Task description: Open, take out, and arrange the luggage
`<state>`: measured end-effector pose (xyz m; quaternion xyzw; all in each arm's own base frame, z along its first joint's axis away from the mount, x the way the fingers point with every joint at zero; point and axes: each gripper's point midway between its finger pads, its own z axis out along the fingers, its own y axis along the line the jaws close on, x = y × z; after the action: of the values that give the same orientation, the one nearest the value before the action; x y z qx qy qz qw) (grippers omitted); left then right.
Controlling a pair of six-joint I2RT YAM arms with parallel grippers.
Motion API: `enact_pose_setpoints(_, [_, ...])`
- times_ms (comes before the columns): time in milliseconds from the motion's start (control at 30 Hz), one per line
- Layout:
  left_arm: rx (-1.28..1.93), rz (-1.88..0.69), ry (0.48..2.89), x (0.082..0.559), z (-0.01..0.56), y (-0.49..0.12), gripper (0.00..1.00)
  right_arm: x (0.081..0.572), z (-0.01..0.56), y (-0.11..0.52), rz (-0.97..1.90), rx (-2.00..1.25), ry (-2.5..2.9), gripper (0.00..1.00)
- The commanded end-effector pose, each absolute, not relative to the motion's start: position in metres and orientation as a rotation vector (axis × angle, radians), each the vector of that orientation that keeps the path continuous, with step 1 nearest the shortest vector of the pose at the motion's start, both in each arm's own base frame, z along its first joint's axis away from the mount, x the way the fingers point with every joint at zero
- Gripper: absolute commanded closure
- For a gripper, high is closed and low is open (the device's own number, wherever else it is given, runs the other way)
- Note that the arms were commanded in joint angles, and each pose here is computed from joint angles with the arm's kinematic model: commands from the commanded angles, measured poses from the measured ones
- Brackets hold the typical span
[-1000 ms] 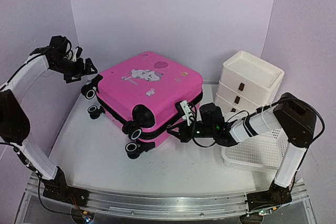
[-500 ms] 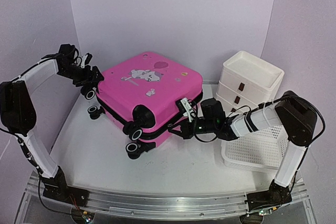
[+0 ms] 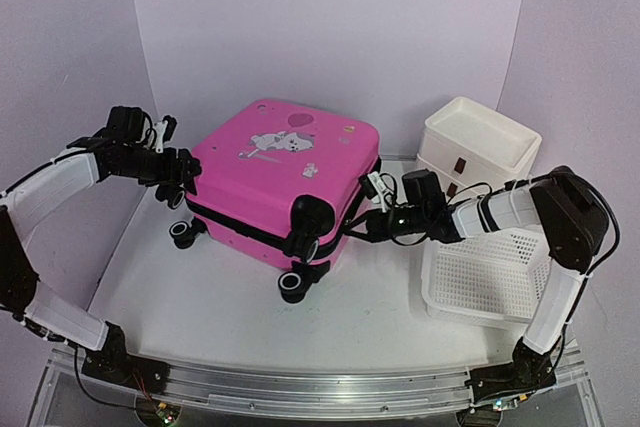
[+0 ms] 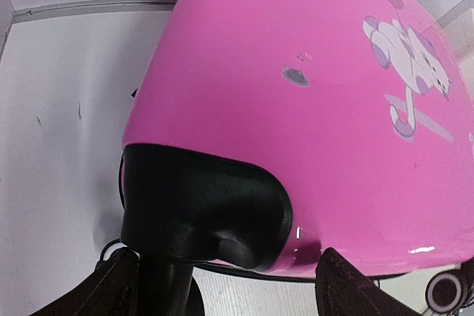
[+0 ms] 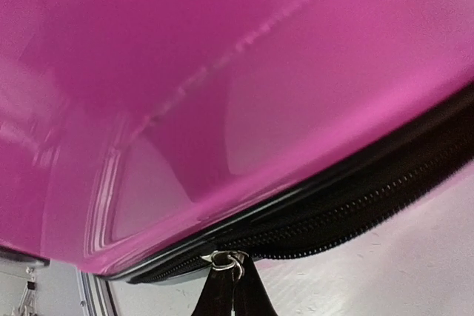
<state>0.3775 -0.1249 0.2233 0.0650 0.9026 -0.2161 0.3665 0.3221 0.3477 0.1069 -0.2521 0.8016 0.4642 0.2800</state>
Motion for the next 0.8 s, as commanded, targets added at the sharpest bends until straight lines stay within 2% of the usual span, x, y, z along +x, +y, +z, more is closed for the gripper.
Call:
enact_pose_setpoints(0, [0.252,-0.941,2.565,0.261,0.197,-0.193,0.17,0.368,0.198,0.361,1.271,-0.714,1.820,1.00])
enact_pose_setpoints(200, [0.268,-1.032,2.423,0.227,0.252,-0.203,0.13,0.370,0.188,0.360,1.279,-0.756,1.860,1.00])
enact_pose_setpoints(367, [0.349,-0.887,2.389,0.210,0.271,-0.223,0.10,0.380,0.182,0.352,1.270,-0.729,1.887,1.00])
enact_pose_setpoints(467, [0.456,-0.858,2.352,0.200,0.286,-0.257,0.09,0.381,0.180,0.351,1.273,-0.724,1.900,1.00])
enact_pose_setpoints(600, [0.668,-1.107,2.312,0.176,0.285,-0.344,0.07,0.382,0.183,0.350,1.272,-0.725,1.899,1.00])
enact_pose_setpoints(767, [0.671,-1.396,2.264,0.177,0.272,-0.407,0.01,0.379,0.186,0.349,1.271,-0.720,1.897,1.00])
